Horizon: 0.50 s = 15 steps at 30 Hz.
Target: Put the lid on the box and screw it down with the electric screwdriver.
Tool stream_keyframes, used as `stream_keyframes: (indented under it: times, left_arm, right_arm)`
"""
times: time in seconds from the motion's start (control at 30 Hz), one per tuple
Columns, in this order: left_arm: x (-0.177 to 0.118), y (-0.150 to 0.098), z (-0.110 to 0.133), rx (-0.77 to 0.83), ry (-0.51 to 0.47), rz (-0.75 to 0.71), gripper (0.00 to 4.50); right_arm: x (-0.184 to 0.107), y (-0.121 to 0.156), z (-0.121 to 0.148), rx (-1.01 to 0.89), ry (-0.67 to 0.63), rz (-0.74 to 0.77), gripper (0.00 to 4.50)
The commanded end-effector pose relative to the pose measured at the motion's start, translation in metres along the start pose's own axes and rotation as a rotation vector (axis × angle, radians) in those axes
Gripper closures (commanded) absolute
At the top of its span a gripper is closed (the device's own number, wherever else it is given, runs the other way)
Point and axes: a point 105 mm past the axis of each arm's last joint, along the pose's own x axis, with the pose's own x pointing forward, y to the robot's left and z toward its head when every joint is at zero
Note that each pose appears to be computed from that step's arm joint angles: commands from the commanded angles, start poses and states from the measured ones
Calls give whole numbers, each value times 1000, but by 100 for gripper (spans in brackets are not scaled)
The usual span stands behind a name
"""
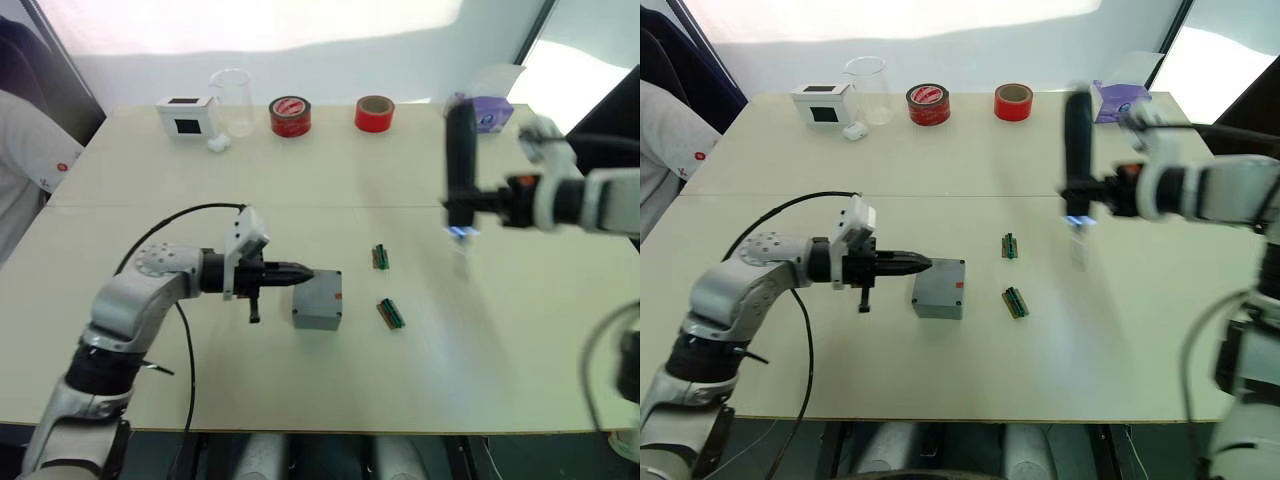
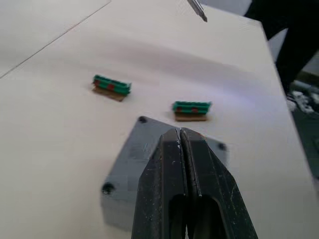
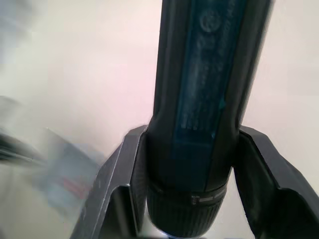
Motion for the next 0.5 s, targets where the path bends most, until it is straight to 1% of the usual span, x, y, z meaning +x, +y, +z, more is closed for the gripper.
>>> stream_keyframes:
  times: [0.03, 0.1, 0.2, 0.37, 0.5]
  left_arm:
    - [2, -19, 4, 62, 28, -73, 450]
    - [4, -25, 1, 77, 46, -92, 450]
    - [9, -29, 1, 78, 42, -97, 450]
    - [11, -28, 0, 71, 38, -64, 450]
    - [10, -28, -2, 60, 39, -45, 450]
  right_arm:
    - [1, -9, -14, 81, 83, 34, 265]
    - [7, -18, -24, 116, 136, 2, 265]
    - [20, -21, -28, 147, 175, 1, 265]
    - [35, -24, -37, 171, 226, -8, 265]
    - [42, -28, -43, 182, 252, -23, 265]
